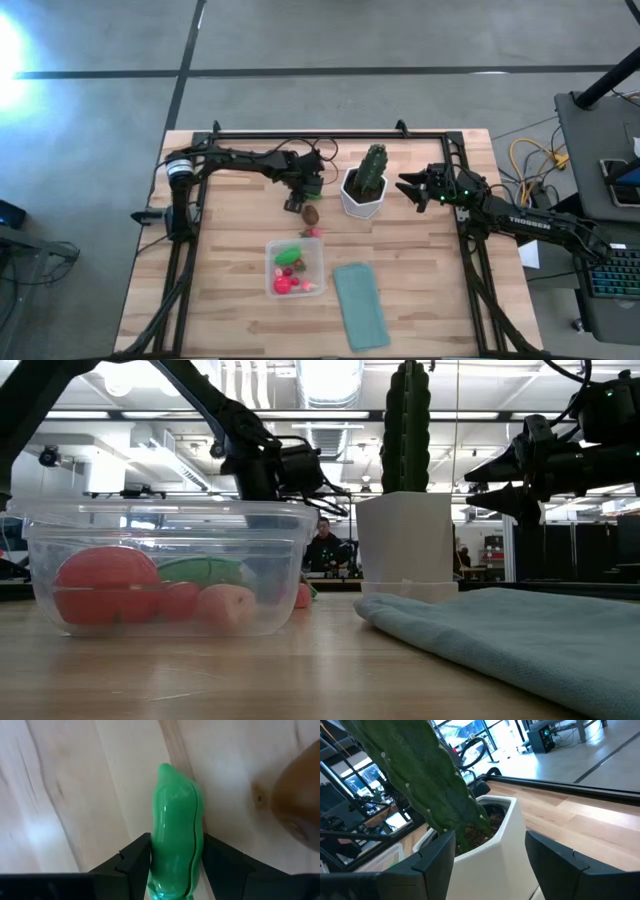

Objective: Pick and placing Produce into tupperware
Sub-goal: Put the green peas into the transparent bin

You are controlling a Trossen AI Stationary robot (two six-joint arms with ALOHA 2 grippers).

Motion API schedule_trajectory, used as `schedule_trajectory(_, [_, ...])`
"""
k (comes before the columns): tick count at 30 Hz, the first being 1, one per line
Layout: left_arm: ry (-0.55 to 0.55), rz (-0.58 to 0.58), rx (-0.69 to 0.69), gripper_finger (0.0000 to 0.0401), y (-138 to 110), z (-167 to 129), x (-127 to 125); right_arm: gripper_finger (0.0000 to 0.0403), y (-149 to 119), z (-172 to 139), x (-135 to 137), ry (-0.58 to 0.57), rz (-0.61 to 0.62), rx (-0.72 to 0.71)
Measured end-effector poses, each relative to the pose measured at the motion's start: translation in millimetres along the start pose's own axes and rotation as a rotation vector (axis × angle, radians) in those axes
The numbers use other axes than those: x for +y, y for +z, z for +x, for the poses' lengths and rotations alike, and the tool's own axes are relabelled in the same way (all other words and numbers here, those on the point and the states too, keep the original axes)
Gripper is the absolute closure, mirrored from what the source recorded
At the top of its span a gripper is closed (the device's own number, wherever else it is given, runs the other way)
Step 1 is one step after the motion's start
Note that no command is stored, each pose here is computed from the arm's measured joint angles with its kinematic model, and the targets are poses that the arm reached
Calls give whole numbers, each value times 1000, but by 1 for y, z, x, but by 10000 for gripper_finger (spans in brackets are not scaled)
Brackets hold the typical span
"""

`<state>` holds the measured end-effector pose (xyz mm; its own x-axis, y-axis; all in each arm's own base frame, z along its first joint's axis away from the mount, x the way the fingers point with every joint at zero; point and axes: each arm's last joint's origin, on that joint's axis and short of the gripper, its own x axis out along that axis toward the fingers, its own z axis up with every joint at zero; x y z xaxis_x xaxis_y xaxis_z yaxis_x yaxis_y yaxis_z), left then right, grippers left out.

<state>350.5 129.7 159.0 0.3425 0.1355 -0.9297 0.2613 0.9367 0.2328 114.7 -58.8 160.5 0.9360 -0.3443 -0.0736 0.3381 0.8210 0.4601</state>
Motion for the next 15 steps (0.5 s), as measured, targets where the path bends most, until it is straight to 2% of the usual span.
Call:
schedule_trajectory(4, [2, 0, 10, 251, -1, 0, 0, 170, 0, 0, 0, 0, 0, 0])
schedule_trajectory(11, [23, -2, 26, 297, -1, -2, 0, 170, 0, 0, 0, 0, 0, 0])
schedule_trajectory(15, [41, -29, 40, 284, 0, -21, 1, 170, 0, 0, 0, 0, 0, 0])
